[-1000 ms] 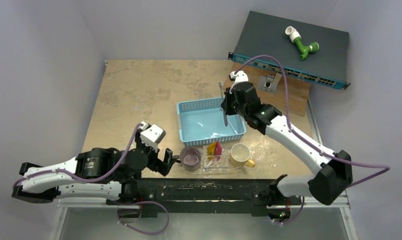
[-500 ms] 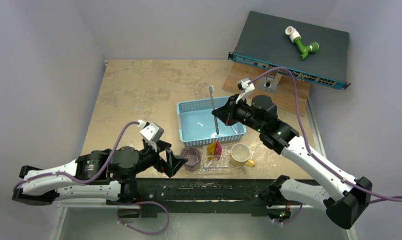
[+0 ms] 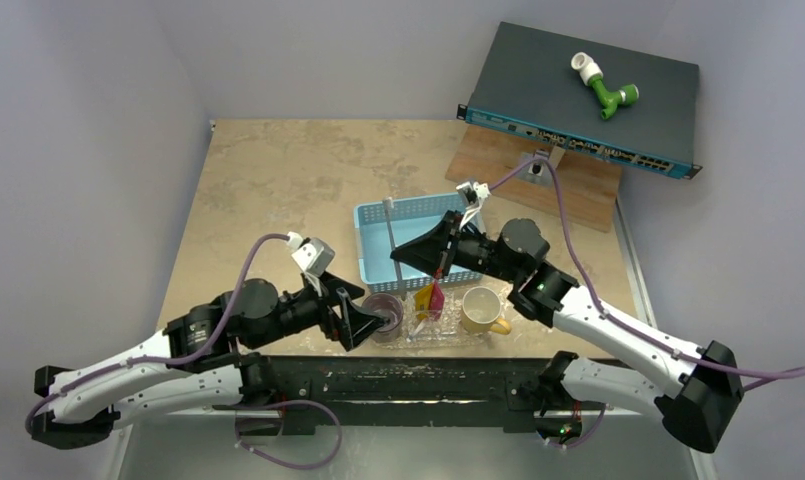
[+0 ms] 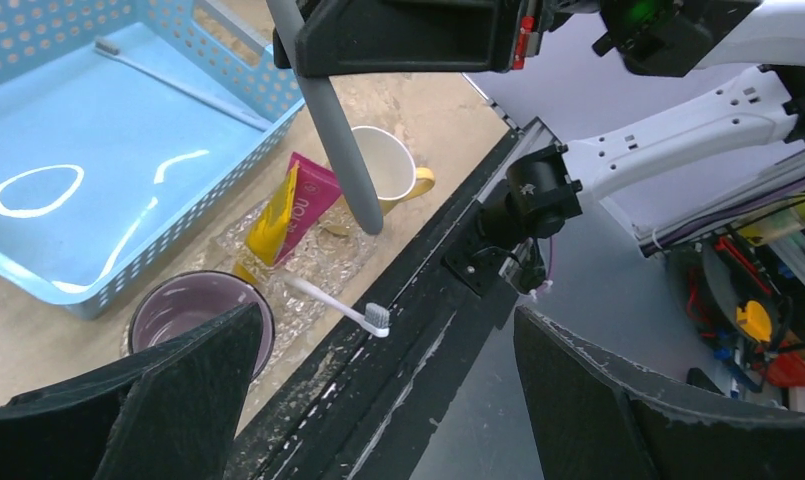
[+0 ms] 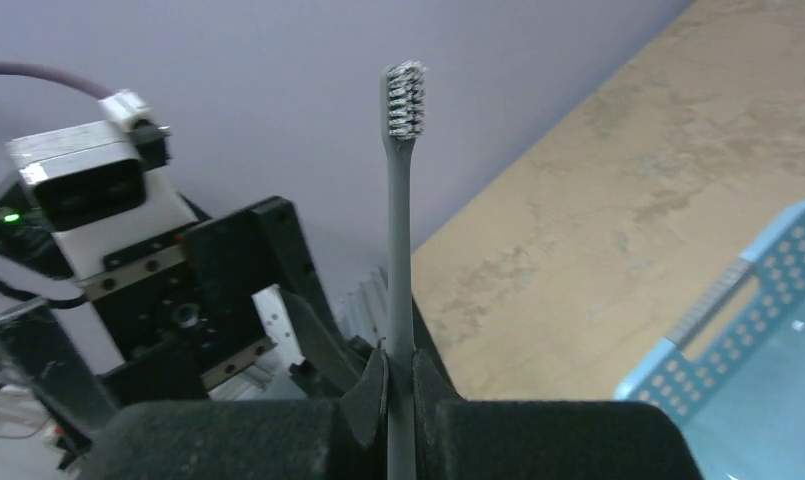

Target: Prepare toiletry sets of a toothbrush and toothpaste on the tray

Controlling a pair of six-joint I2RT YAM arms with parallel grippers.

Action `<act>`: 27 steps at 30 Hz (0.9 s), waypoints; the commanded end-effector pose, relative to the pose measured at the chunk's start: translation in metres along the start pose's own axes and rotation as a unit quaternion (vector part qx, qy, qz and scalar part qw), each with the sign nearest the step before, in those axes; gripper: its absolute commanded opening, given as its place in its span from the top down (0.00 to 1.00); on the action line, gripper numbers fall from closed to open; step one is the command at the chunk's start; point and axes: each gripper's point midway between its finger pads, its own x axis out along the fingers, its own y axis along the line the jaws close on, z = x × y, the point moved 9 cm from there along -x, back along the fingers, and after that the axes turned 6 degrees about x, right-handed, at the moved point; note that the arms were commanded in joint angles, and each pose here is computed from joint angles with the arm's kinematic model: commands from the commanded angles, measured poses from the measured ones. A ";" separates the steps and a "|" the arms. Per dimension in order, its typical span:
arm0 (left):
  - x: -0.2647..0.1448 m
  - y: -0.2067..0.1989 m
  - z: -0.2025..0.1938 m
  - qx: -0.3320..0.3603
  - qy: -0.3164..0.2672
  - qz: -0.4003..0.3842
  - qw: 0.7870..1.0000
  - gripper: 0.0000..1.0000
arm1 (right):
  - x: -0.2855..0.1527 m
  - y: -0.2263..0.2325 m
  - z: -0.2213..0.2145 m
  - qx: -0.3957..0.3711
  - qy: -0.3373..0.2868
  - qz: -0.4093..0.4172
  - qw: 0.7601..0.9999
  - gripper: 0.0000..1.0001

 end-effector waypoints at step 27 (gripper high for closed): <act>0.006 -0.005 0.019 -0.087 -0.059 -0.177 0.978 0.38 | 0.016 0.061 -0.010 0.127 -0.169 0.152 0.966 1.00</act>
